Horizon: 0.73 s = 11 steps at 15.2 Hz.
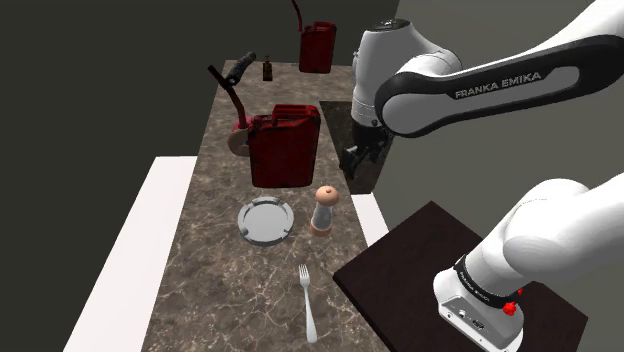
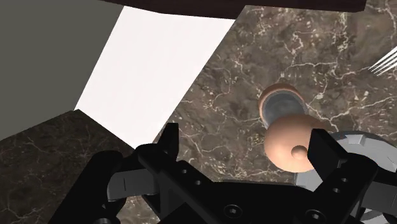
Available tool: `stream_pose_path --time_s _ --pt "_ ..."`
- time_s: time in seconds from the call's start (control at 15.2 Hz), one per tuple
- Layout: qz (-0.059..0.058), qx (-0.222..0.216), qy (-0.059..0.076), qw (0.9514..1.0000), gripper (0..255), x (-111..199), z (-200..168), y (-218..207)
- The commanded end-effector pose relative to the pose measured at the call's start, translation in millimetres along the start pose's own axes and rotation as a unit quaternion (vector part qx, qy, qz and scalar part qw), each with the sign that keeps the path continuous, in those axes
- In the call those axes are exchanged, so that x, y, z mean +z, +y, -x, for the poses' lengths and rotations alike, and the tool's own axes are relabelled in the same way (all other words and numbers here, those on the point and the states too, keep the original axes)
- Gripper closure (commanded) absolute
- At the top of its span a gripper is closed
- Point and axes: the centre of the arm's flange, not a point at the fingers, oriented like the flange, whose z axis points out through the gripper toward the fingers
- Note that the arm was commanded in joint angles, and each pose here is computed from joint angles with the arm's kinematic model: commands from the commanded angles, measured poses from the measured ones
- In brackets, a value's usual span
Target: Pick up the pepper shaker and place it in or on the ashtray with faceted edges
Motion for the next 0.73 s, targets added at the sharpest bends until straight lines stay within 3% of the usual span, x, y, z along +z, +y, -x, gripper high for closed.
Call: stream_pose_path --time_s 0.0,0.33,0.66 --pt "0.002 -0.005 0.004 1.0 0 19.7 -7.2 -20.3" --pt "0.009 -0.016 0.014 0.9997 0 59.8 -25.5 -70.3" --pt "0.01 -0.017 0.015 0.9997 0 85.0 -28.0 -74.9"
